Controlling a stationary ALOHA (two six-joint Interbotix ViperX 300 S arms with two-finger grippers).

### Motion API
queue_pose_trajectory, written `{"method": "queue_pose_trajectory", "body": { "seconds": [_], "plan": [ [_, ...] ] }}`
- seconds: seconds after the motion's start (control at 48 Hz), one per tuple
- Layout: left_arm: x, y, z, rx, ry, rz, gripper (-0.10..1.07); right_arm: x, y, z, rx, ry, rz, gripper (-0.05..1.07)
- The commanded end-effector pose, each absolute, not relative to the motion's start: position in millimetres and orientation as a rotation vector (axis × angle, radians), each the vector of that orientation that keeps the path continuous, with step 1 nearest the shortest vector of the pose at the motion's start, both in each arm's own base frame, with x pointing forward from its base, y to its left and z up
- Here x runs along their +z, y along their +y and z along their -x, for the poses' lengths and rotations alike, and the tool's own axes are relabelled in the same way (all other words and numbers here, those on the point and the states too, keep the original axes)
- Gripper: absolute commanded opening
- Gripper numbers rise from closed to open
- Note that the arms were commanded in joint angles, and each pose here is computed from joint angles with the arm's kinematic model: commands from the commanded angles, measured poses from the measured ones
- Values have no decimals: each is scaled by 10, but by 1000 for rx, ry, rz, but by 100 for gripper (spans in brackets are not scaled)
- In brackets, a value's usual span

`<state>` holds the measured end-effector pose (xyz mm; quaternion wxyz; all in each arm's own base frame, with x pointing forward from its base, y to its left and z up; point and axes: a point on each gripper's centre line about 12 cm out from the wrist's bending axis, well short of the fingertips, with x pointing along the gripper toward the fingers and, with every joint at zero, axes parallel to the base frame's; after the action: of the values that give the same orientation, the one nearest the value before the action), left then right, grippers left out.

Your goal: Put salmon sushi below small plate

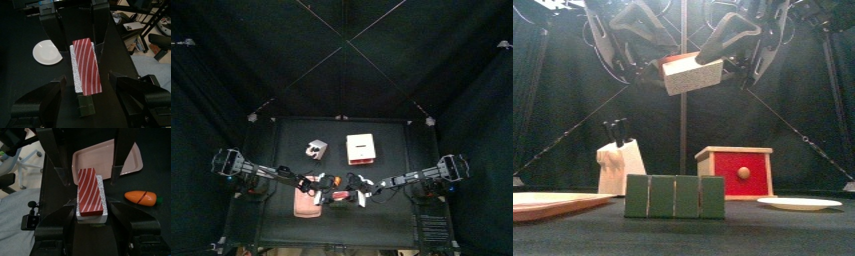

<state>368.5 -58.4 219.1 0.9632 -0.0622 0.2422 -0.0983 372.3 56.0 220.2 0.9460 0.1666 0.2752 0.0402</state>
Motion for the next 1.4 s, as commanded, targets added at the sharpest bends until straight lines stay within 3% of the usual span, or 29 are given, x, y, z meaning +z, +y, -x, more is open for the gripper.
{"method": "queue_pose_trajectory", "body": {
  "seconds": [0.0,0.104,0.333,0.5,0.958,1.375],
  "plan": [
    [2300,-583,-3666,-203,460,124,99,2335,570,-3711,86,526,-364,66],
    [2297,-560,-3621,-195,463,124,99,2344,579,-3709,75,527,-426,66],
    [2290,-503,-3502,-170,472,122,99,2314,550,-3578,-17,533,-753,66],
    [2304,-497,-3450,-170,468,125,99,2376,471,-3404,-101,507,-894,66],
    [2259,-432,-3376,-140,484,142,99,2552,205,-2813,-541,500,-1001,65],
    [2248,-410,-3373,-132,486,149,99,2576,132,-2547,-628,683,-1033,65]
  ]
}}
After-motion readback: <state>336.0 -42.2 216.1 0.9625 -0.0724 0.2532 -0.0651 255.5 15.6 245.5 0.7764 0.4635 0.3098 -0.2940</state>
